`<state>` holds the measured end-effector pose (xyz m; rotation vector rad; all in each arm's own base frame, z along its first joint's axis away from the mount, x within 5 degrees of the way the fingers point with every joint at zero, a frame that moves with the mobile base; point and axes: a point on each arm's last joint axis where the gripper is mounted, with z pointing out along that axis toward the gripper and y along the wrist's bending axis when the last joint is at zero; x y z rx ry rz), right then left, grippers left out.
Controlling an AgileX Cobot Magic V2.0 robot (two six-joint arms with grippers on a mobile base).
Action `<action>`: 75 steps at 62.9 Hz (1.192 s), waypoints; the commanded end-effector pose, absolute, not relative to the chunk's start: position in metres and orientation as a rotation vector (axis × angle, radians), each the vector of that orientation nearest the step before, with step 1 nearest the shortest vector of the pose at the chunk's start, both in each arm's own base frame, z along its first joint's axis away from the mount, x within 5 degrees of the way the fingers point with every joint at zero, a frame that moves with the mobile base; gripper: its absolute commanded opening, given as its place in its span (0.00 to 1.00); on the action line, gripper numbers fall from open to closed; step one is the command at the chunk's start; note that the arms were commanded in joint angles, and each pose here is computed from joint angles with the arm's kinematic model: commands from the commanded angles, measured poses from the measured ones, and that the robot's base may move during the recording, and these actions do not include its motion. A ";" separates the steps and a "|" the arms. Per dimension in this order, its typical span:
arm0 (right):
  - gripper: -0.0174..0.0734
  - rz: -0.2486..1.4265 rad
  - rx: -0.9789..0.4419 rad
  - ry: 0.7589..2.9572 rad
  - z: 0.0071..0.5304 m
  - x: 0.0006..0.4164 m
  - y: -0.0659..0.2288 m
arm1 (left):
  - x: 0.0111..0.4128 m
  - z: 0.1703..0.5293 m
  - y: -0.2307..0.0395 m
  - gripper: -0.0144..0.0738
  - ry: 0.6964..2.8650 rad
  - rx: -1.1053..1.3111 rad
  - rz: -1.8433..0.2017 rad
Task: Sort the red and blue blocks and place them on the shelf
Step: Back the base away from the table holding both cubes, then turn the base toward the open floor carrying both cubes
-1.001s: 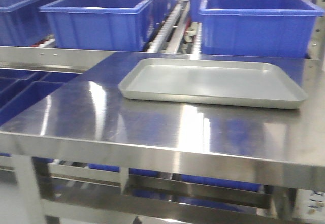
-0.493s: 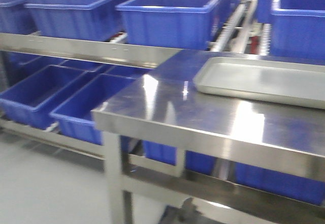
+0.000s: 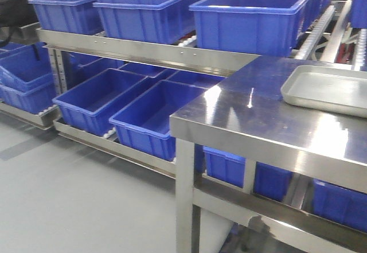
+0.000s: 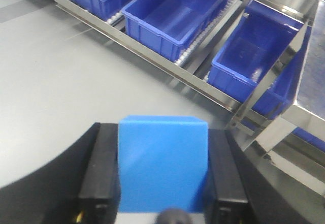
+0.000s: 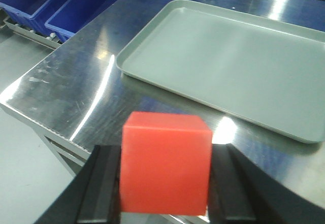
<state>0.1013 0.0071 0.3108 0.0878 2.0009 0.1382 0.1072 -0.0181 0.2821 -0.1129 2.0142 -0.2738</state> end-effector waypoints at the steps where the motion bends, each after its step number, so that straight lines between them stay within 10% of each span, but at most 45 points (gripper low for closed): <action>1: 0.25 0.134 0.078 1.896 0.326 0.104 0.006 | 0.111 0.299 -0.019 0.30 1.902 -0.103 -0.298; 75: 0.25 0.134 0.078 1.896 0.326 0.104 0.006 | 0.111 0.299 -0.019 0.30 1.904 -0.104 -0.297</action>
